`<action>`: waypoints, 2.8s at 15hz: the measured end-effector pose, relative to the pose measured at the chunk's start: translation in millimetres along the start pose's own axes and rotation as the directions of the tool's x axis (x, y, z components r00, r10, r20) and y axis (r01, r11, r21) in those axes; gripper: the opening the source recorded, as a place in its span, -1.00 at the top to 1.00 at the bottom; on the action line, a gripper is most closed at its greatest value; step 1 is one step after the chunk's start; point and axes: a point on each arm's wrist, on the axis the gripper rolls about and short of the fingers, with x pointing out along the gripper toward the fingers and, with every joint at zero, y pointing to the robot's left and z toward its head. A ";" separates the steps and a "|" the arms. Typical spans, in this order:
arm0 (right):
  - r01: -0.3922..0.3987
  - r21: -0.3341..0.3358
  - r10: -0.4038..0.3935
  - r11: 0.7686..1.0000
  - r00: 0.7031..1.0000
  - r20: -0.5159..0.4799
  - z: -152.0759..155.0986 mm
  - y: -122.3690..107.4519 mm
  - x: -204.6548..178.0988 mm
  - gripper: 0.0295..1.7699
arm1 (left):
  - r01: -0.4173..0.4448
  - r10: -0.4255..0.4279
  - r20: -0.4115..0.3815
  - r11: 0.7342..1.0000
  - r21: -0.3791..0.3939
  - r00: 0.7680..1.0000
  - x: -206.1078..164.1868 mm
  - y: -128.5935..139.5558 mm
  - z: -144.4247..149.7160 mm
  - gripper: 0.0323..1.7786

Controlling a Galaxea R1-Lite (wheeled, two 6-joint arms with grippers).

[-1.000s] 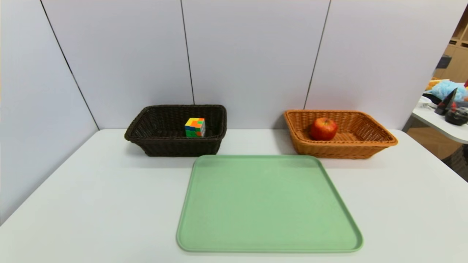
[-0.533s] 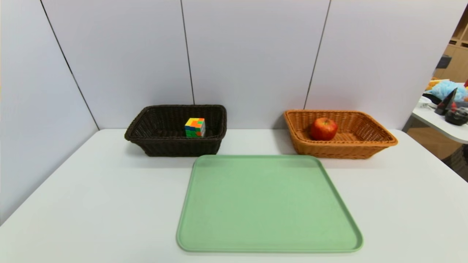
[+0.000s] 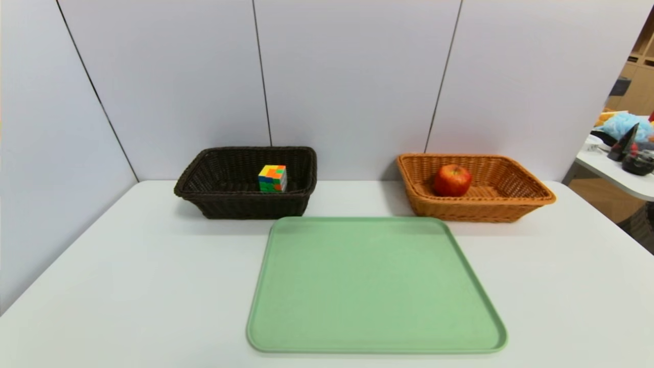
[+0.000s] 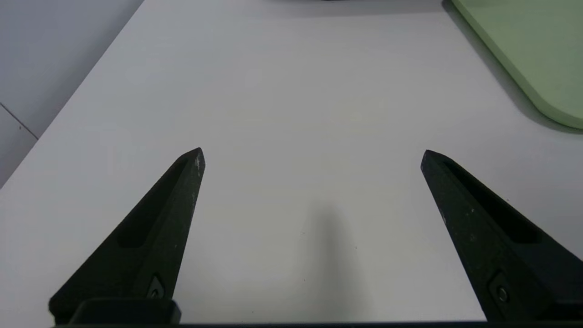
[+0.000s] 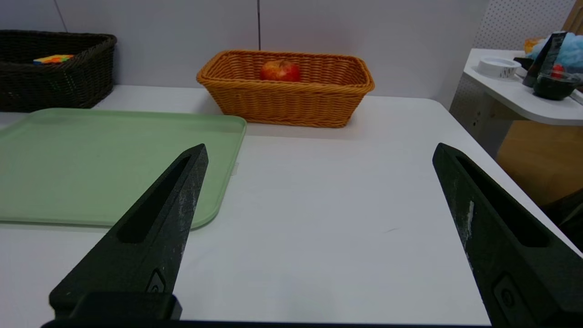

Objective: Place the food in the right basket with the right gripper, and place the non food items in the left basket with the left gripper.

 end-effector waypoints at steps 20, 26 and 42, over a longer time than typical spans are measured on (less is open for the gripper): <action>-0.021 -0.035 0.016 0.999 0.990 -0.142 -57.1 2.8 16.6 -0.92 | 0.000 0.006 0.111 0.999 -0.049 0.994 -8.4 0.1 -3.3 -0.90; -0.005 0.011 0.007 1.000 0.991 -0.137 -56.9 2.5 16.8 -0.92 | 0.001 0.005 0.113 0.999 -0.050 0.994 -8.6 0.1 -3.4 -0.90; -0.001 0.026 0.005 1.000 0.990 -0.141 -57.3 2.6 16.8 -0.92 | 0.001 0.005 0.113 0.999 -0.050 0.994 -8.6 0.1 -3.4 -0.90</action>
